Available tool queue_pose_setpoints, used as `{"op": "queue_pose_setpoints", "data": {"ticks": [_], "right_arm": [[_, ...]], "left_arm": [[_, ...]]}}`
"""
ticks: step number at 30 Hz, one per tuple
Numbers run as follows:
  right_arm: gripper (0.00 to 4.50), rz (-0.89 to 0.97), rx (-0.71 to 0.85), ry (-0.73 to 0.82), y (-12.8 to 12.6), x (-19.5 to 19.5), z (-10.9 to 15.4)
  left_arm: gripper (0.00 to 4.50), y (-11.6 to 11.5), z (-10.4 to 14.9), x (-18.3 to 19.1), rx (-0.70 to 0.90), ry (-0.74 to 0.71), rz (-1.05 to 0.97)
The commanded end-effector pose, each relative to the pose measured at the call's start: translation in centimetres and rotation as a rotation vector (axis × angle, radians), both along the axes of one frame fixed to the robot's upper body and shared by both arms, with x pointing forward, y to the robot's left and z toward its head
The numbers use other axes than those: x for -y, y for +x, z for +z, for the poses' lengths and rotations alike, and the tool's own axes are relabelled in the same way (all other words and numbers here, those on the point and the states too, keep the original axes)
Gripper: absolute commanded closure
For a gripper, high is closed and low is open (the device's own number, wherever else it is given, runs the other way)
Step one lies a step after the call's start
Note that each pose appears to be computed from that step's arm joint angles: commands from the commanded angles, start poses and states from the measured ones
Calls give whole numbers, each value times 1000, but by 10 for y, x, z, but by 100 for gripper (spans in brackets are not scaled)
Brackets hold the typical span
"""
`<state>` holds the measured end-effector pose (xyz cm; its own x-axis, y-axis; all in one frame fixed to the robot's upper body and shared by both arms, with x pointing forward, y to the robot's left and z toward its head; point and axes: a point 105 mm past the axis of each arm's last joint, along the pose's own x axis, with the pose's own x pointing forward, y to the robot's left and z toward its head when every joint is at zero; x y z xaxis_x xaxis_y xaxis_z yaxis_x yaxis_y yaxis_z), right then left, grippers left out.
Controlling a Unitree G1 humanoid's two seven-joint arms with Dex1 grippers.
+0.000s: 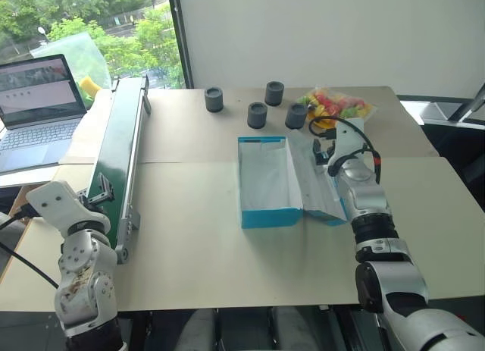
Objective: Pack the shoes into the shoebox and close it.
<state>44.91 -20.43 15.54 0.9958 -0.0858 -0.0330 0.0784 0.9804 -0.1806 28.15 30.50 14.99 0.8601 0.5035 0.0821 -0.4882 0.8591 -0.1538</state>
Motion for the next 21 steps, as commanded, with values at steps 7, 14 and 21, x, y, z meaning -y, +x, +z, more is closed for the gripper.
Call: {"op": "queue_pose_setpoints", "data": {"ticks": [7, 14, 21], "right_arm": [[3, 266, 235, 220, -4, -53, 89], [3, 1242, 141, 253, -117, -215, 120], [3, 1309, -10, -5, -139, -242, 69]], "left_arm": [[0, 12, -10, 10, -51, 44, -51], [0, 2, -17, 10, -55, 40, -32], [0, 3, -12, 12, -69, 121, -49]]}}
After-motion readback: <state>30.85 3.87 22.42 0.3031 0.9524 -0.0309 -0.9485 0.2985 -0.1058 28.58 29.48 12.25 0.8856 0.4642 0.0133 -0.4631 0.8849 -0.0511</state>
